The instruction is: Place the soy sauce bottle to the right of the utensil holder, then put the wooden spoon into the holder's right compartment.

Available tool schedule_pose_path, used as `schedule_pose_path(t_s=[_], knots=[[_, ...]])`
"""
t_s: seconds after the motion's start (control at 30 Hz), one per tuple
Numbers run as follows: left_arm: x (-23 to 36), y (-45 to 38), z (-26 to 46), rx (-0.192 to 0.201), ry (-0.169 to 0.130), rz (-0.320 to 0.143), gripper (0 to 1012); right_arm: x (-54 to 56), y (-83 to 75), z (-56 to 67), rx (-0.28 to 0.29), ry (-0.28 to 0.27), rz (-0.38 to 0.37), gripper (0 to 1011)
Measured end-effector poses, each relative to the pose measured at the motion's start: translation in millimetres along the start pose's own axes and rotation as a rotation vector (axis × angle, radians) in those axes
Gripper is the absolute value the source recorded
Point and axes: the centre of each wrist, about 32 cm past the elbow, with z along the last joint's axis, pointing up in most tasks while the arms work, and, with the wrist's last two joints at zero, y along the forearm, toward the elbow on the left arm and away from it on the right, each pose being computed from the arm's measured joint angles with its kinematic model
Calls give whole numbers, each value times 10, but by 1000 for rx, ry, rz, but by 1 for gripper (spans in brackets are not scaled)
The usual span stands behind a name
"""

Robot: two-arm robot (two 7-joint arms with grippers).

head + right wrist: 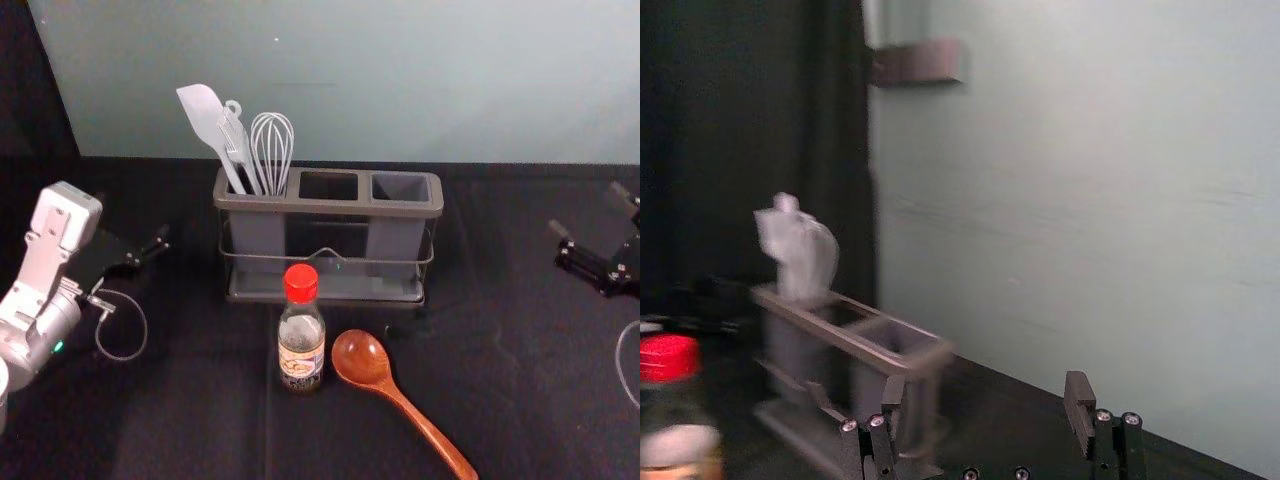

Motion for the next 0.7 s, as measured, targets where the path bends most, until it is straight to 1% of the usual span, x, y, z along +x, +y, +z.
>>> schedule_pose_path(t_s=[0.07,0.1,0.17,0.2,0.27,0.3,0.37,0.4,0.47,0.5,0.6,0.63,0.7], knots=[[0,0,0,0,0,0,1005,-12,-27,38,13,18,35,1002],[0,0,0,0,0,0,1005,-25,-47,74,23,36,72,1003],[0,0,0,0,0,0,1005,-42,-60,101,31,54,112,1002],[0,0,1,0,0,0,1005,-61,-63,126,36,69,149,1002],[0,0,0,0,0,0,1005,-79,-62,143,38,84,182,1002],[0,0,0,0,0,0,1005,-119,-55,152,42,104,224,1002],[0,0,0,0,0,0,1005,-155,-43,153,43,117,257,1003],[0,0,0,0,0,0,1005,-200,-22,149,42,129,289,1003],[0,0,0,0,0,0,1005,-248,8,142,39,141,319,1002],[0,0,0,0,0,0,1005,-299,45,133,33,151,346,1003],[0,0,0,0,0,0,1005,-379,108,116,20,159,388,1002],[0,0,0,0,0,0,1005,-431,153,104,10,163,413,1002],[0,0,0,0,0,0,1005,-488,207,90,0,167,438,1002]])
